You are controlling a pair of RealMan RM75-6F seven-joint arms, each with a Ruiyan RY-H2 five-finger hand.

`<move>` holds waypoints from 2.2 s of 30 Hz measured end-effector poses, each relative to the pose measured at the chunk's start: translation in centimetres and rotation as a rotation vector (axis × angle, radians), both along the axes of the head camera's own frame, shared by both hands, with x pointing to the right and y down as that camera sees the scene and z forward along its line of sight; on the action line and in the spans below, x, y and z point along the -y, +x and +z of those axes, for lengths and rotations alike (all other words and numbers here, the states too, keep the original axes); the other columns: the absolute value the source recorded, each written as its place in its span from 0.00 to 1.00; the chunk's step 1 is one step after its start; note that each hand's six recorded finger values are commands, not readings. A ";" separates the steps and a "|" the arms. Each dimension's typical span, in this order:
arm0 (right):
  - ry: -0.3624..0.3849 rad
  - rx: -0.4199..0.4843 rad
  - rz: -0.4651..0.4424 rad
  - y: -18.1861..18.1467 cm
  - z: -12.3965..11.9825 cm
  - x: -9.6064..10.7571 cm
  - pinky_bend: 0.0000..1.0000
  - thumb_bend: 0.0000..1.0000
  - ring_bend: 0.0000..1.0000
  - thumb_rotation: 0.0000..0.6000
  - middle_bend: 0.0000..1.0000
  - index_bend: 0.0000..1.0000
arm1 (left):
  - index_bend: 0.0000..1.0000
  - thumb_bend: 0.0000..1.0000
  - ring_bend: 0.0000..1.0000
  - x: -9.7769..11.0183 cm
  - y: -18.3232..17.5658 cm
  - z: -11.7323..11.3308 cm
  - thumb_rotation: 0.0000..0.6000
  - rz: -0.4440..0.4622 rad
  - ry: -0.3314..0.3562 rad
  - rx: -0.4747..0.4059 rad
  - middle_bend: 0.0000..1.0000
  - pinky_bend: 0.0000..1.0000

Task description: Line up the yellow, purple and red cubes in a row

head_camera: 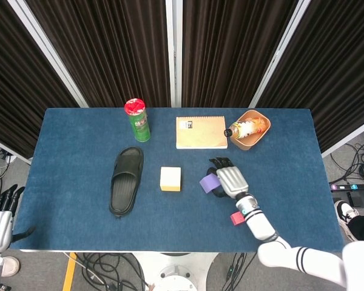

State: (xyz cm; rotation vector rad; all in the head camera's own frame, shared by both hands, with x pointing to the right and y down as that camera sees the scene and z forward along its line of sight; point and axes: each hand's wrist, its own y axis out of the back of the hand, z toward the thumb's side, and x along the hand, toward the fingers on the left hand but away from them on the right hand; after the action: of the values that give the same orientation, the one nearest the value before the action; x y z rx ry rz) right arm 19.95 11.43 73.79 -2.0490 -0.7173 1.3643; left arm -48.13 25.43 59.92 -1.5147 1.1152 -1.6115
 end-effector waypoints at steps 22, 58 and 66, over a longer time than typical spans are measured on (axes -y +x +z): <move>-0.024 -0.038 0.076 -6.1 1.5 0.3 0.00 0.14 0.00 1.00 0.06 0.25 | 0.13 0.06 0.11 -0.3 -0.5 0.5 1.00 -0.009 -0.005 -0.014 0.16 0.16; -0.017 -0.029 0.062 -4.7 3.1 3.5 0.00 0.06 0.00 1.00 0.00 0.05 | 0.14 0.06 0.11 -0.3 -0.6 0.5 1.00 -0.016 -0.029 0.014 0.16 0.16; -0.021 -0.017 0.042 -5.1 2.9 2.9 0.00 0.06 0.00 1.00 0.00 0.05 | 0.13 0.06 0.11 -0.3 -0.6 0.6 1.00 -0.014 -0.028 0.011 0.16 0.16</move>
State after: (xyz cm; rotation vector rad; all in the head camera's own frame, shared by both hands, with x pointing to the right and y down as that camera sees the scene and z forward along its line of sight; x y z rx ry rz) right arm 14.81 8.53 76.66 -2.0466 -0.7453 1.4160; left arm -48.73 25.73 60.49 -1.5177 1.1039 -1.6497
